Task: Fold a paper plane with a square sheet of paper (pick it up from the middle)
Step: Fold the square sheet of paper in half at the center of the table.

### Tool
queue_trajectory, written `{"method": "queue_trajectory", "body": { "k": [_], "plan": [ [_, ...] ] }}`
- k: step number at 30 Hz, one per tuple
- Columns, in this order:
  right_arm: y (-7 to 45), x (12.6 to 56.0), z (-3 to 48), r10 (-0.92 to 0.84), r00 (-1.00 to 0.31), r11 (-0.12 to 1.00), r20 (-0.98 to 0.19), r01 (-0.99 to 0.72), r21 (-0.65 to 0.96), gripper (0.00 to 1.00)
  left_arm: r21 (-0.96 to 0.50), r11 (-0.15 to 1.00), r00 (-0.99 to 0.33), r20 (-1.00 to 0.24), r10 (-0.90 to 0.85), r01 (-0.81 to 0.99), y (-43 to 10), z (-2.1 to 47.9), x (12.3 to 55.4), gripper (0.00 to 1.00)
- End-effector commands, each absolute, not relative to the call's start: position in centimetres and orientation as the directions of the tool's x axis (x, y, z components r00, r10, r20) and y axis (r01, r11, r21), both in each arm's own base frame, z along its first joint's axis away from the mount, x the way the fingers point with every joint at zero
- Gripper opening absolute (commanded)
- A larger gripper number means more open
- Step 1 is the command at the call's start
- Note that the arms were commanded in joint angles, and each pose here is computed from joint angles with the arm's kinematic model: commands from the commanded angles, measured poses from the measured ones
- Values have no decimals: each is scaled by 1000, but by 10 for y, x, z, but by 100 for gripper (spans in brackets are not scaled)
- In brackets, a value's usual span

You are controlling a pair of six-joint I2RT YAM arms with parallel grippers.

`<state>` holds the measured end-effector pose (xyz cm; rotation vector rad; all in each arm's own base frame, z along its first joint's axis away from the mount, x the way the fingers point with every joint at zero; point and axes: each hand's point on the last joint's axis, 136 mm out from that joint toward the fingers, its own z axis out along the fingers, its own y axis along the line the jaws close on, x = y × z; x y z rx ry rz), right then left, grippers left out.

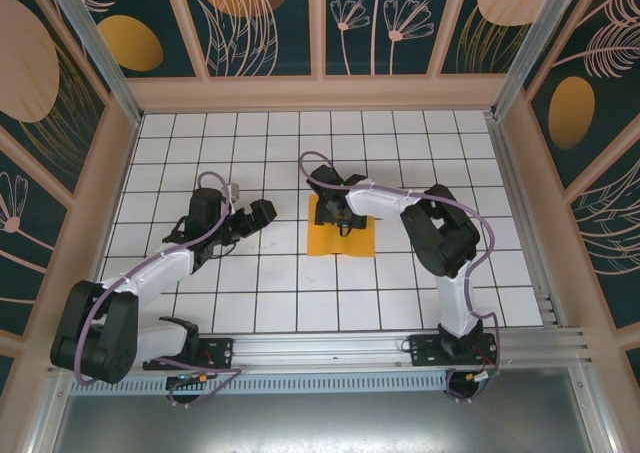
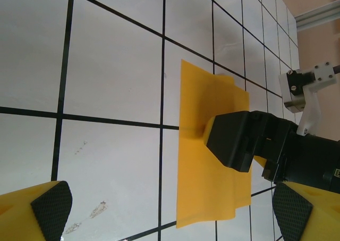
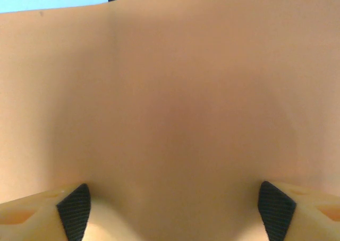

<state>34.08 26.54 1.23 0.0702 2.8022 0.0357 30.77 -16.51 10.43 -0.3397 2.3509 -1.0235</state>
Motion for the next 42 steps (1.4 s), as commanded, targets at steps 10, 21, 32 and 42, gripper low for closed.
{"method": "queue_trajectory", "body": {
  "k": [10, 21, 32, 42],
  "plan": [
    [264, 331, 6, -7, -968, 998, -252, -22, 58, 57, -723, 691, -816, -400, -418, 1, -165, 108, 309, 99],
    [296, 343, 89, 67, -934, 929, -350, -69, 363, 37, -725, 688, -808, -404, -428, -2, -164, 114, 309, 99],
    [327, 333, 149, 175, -960, 470, -216, -112, 876, 38, -761, 647, -805, -408, -431, 40, -172, 131, 312, 99],
    [292, 338, 58, 168, -976, 647, -137, 4, 762, 42, -805, 587, -843, -373, -387, 86, -189, 131, 311, 99]
  ]
}}
